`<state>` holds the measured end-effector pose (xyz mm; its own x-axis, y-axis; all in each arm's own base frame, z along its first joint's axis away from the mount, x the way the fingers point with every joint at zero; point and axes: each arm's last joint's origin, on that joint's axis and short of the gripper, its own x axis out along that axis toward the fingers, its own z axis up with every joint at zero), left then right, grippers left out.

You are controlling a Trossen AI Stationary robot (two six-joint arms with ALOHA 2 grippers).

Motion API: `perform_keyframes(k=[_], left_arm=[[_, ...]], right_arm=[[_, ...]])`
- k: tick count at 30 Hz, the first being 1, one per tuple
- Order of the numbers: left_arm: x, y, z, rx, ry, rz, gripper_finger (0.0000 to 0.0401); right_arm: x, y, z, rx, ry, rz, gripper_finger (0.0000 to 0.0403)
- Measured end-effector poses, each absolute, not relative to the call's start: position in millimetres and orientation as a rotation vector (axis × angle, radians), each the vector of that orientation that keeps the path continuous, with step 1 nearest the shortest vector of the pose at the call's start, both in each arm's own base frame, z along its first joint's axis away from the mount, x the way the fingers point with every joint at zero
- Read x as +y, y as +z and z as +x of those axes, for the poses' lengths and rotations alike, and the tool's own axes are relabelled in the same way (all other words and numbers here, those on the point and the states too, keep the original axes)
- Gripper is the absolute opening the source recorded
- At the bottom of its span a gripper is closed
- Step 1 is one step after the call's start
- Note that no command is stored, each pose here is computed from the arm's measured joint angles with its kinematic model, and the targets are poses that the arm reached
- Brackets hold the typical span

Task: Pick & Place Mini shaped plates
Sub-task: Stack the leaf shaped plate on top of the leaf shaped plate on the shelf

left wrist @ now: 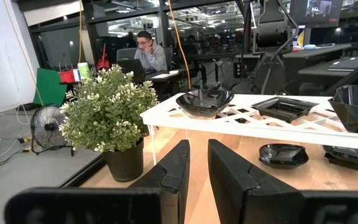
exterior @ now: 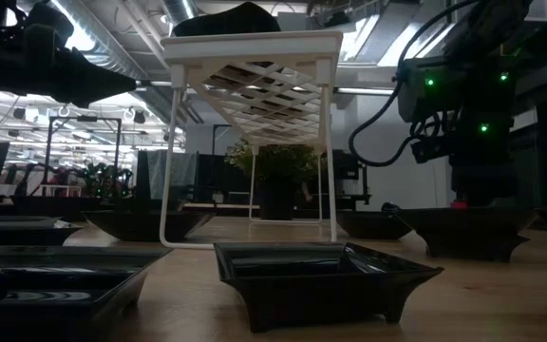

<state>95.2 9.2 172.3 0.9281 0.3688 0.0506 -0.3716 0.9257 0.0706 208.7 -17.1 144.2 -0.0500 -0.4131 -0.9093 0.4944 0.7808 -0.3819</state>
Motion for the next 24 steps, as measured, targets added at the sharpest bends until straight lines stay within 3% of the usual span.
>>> perform_keyframes(k=[5,17,24], left_arm=[[9.2,172.3,95.2,-0.037,0.38,0.079,0.0054],[9.2,172.3,95.2,-0.037,0.38,0.079,0.0054],[9.2,172.3,95.2,-0.037,0.38,0.079,0.0053]], right_arm=[[-17.1,144.3,208.6,1.443,-0.742,0.074,0.0006],[-17.2,150.9,205.3,1.427,-0.754,0.079,0.0007],[-18.4,182.6,211.0,1.349,-0.783,0.074,0.0004]])
